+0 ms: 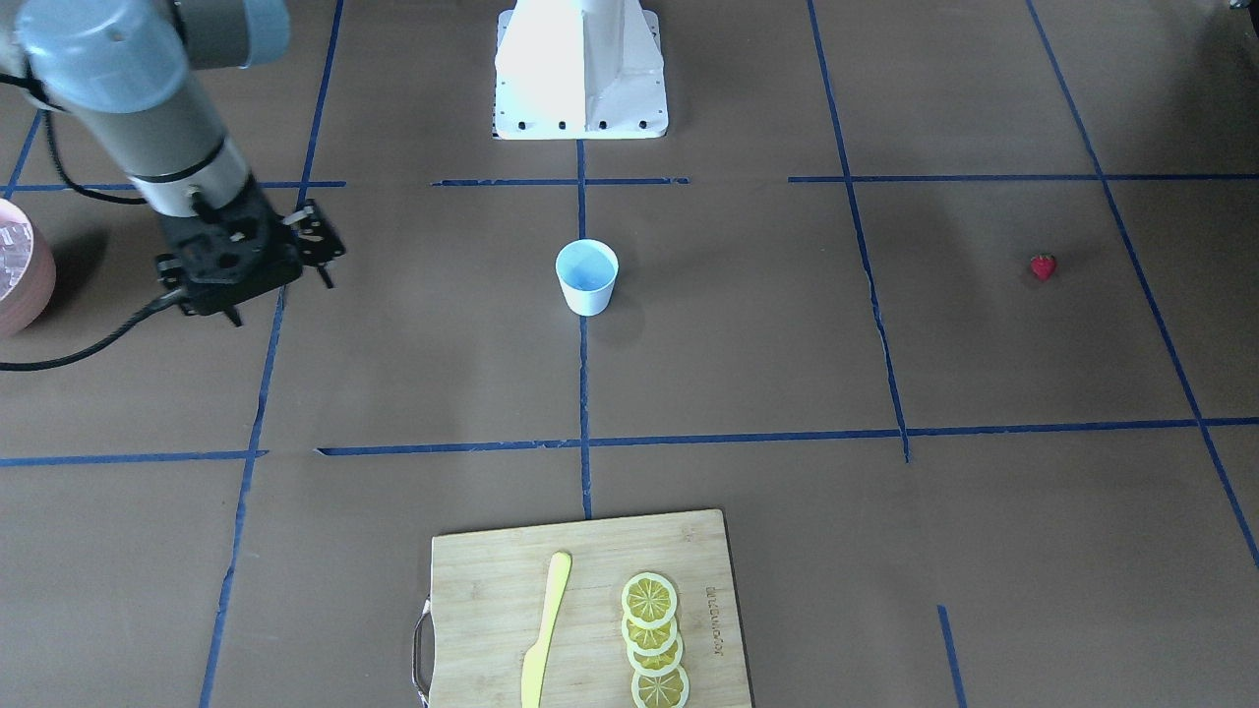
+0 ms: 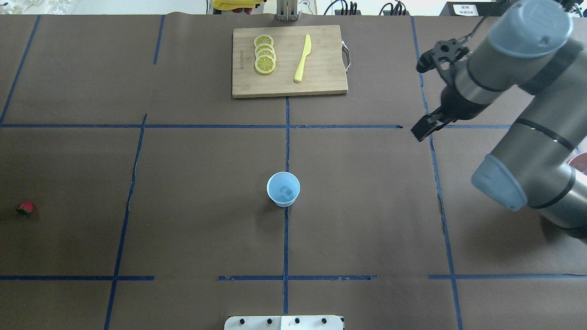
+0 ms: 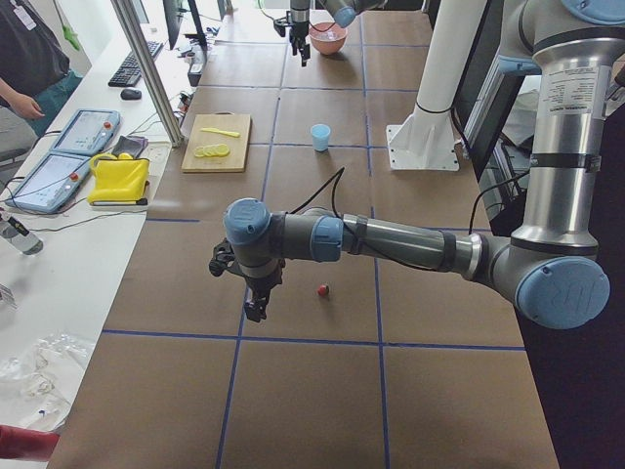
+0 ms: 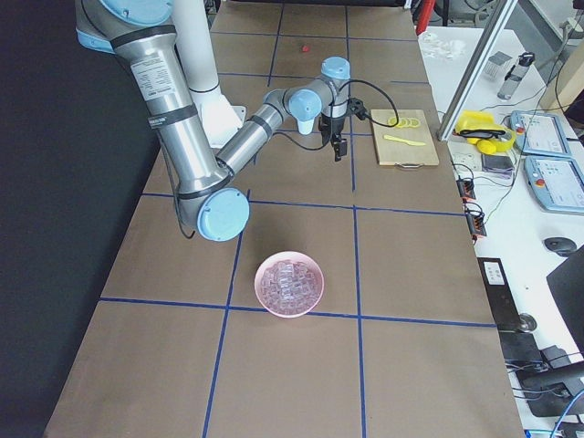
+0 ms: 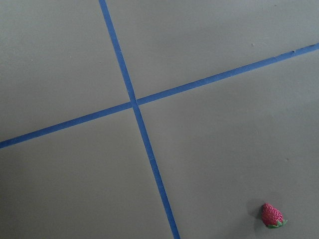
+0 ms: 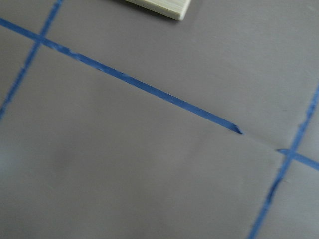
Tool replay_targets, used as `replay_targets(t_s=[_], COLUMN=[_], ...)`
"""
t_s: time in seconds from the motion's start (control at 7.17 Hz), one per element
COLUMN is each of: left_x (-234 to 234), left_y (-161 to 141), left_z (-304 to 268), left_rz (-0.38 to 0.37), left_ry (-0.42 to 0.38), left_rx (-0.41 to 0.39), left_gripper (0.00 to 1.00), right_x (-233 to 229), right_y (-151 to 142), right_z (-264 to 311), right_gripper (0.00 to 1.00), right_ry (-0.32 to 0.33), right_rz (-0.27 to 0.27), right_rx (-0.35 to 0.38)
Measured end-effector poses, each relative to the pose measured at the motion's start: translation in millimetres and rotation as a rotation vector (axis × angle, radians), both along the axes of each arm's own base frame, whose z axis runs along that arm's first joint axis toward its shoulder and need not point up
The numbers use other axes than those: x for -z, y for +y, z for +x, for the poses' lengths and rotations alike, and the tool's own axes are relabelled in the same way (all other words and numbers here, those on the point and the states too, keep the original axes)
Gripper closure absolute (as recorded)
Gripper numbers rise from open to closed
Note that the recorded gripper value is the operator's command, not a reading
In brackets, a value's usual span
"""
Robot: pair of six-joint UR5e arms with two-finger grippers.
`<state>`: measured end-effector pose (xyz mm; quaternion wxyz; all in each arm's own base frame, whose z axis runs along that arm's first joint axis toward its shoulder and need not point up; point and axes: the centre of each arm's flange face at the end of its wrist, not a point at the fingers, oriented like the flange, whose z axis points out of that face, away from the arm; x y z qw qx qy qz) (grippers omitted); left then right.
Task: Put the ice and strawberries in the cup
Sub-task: 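Move the right gripper back over the pink bowl of ice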
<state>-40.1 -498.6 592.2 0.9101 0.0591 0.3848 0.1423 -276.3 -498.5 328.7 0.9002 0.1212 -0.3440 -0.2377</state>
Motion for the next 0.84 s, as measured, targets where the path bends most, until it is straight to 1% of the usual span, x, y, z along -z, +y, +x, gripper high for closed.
replay_targets(t_s=[0.14, 0.28, 0.56, 0.84], left_x=[0, 1, 1, 1], left_y=[0, 0, 0, 0], left_z=[0, 0, 0, 0], left_rz=[0.001, 0.002, 0.003, 0.004], left_ry=[0.001, 0.001, 0.001, 0.001], left_rx=[0.0, 0.0, -0.001, -0.001], left_gripper=[0.0, 0.0, 0.0, 0.0], right_x=[-40, -78, -146, -196], right_y=[-4, -1, 24, 55], right_z=[49, 94, 154, 191], right_gripper=[0.01, 0.01, 0.01, 0.01], right_ry=[0.02, 0.032, 0.043, 0.051], right_rz=[0.03, 0.065, 0.153, 0.25], right_rx=[0.062, 0.124, 0.237, 0.366])
